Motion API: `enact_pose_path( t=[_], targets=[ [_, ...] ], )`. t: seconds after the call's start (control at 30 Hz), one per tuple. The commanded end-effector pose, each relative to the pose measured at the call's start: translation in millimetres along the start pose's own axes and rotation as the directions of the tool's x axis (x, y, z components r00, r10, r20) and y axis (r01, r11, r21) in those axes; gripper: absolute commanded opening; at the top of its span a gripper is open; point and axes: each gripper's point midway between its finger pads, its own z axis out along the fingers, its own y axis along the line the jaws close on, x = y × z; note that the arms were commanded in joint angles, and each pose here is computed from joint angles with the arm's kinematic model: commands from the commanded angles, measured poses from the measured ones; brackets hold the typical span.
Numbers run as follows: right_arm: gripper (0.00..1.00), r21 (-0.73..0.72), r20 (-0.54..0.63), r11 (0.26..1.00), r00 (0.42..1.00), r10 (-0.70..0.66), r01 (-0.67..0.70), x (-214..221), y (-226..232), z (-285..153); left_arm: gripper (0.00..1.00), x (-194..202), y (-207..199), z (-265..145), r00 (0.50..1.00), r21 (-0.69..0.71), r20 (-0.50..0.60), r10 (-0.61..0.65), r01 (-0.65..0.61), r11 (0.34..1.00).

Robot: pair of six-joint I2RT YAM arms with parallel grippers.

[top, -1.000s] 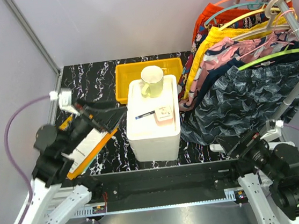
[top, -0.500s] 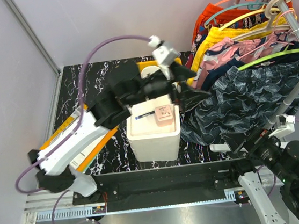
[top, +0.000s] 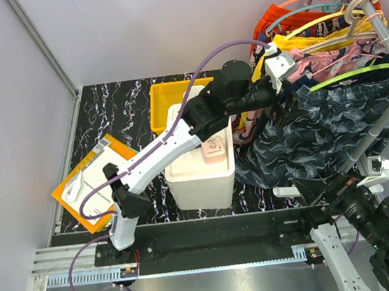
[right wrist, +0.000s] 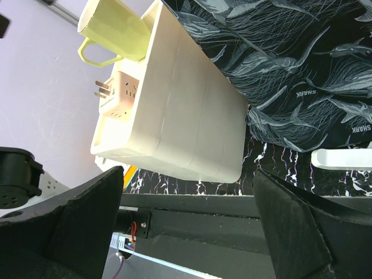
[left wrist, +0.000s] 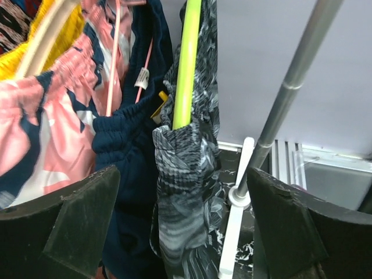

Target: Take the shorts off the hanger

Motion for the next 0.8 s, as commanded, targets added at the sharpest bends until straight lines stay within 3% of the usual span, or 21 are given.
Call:
enact_pose_path(
  t=[0.0, 0.13, 0.27, 0.37, 0.5, 0.63, 0.77],
  targets=[
    [1.00, 0.002, 0.031, 1.000, 0.999, -0.031, 0.031, -3.8, 0.1, -7.2, 0.88, -28.6, -3.8, 10.2, 0.992, 0.047, 0.116, 0.048, -0.053, 0.997],
    [1.00, 0.018, 0.033, 0.999, 0.999, -0.040, 0.040, -3.5, -3.1, -9.4, 0.71, -29.3, -12.1, 18.0, 0.989, 0.102, 0.145, 0.001, -0.016, 0.995],
    [1.00, 0.016, 0.038, 0.999, 0.998, -0.046, 0.045, -4.1, -2.8, -10.4, 0.47, -28.0, -15.1, 22.7, 0.988, 0.126, 0.155, -0.025, 0.005, 0.992],
    [1.00, 0.023, 0.032, 0.999, 0.998, -0.046, 0.045, -3.1, -4.7, -8.7, 0.41, -20.7, -18.1, 27.2, 0.988, 0.147, 0.148, -0.051, 0.029, 0.989],
    [1.00, 0.021, 0.031, 0.999, 0.999, -0.044, 0.043, -2.2, -4.9, -8.4, 0.02, -17.8, -15.5, 31.7, 0.986, 0.138, 0.147, -0.080, 0.059, 0.989],
    [1.00, 0.024, 0.033, 0.998, 0.998, -0.052, 0.051, -3.0, -5.5, -8.3, 0.05, -20.2, -15.5, 31.5, 0.983, 0.136, 0.151, -0.102, 0.082, 0.987],
    [1.00, 0.037, 0.036, 0.997, 0.997, -0.074, 0.072, -7.0, -5.9, -7.4, 0.00, -30.5, -15.9, 25.8, 0.978, 0.125, 0.162, -0.135, 0.115, 0.985]
  ],
)
